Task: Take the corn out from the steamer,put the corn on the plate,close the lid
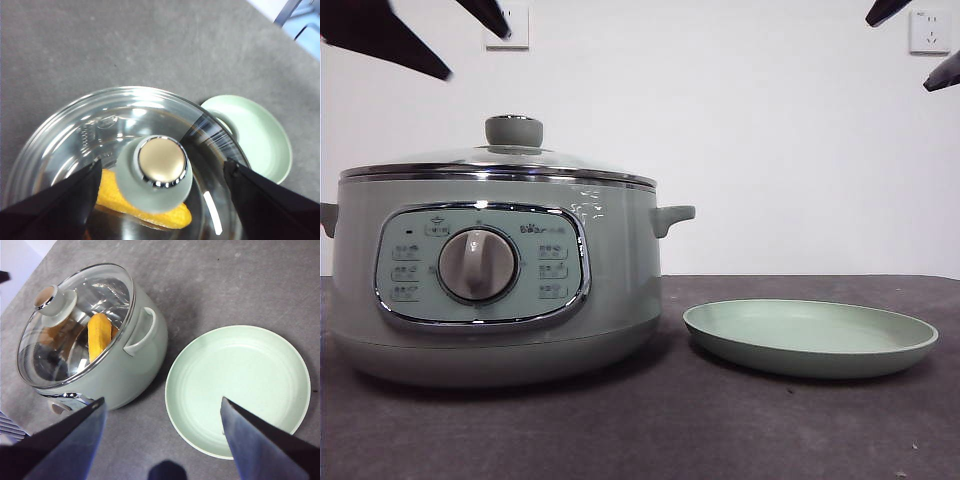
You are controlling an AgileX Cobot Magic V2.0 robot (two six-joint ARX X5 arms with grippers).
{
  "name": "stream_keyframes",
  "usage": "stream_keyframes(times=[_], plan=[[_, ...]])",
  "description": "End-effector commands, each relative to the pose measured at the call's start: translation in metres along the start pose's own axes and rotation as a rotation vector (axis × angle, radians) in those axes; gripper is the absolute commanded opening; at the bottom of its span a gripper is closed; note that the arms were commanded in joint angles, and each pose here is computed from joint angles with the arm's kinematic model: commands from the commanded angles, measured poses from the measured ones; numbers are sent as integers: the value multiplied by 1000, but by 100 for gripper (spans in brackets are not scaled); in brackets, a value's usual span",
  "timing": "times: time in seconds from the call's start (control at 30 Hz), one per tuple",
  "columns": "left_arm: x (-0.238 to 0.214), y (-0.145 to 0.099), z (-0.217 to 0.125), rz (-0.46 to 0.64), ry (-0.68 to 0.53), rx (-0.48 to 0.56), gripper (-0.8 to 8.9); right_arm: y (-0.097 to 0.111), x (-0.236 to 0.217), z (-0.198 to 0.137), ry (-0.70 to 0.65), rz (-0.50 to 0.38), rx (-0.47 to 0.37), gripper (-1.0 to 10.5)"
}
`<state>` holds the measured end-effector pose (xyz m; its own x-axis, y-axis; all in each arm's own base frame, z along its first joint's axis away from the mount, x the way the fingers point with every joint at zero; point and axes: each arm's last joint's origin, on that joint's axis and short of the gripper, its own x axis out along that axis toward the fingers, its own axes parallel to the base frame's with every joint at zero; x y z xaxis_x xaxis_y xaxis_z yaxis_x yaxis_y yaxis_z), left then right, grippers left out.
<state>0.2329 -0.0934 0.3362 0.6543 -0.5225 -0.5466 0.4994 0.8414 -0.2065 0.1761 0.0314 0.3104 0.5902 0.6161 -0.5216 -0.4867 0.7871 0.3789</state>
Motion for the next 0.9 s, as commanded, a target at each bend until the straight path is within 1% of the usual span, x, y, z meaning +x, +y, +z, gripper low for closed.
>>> stream_keyframes(times=[0.03, 0.23, 0.37, 0.4, 0.5, 0.53, 0.63, 0.7, 0.73, 0.8, 0.9], plan=[[21, -4, -2, 32, 46, 31, 408, 0, 0, 1, -5, -2, 0, 382], [51, -8, -7, 72, 101, 55, 408, 0, 0, 1, -6, -2, 0, 382], [64, -11, -10, 72, 125, 64, 398, 0, 0, 1, -6, -3, 0, 382], [66, -10, -11, 80, 133, 63, 351, 0, 0, 1, -6, -3, 0, 382], [68, -10, -13, 80, 153, 97, 45, 0, 0, 1, -6, -3, 0, 382], [68, -10, -13, 80, 153, 111, -22, 0, 0, 1, -6, -3, 0, 382], [66, -10, -12, 83, 146, 114, -9, 0, 0, 1, -6, -3, 0, 382], [61, -11, -8, 84, 116, 119, -9, 0, 0, 2, -9, -3, 2, 382], [57, -13, -5, 83, 90, 122, -9, 0, 1, 3, -17, -1, 11, 382], [42, -15, 1, 114, 26, 131, -9, 3, 3, 6, -40, 16, 0, 382], [8, -19, 10, 182, -83, 140, -9, 13, 15, 13, -51, 78, -34, 378]])
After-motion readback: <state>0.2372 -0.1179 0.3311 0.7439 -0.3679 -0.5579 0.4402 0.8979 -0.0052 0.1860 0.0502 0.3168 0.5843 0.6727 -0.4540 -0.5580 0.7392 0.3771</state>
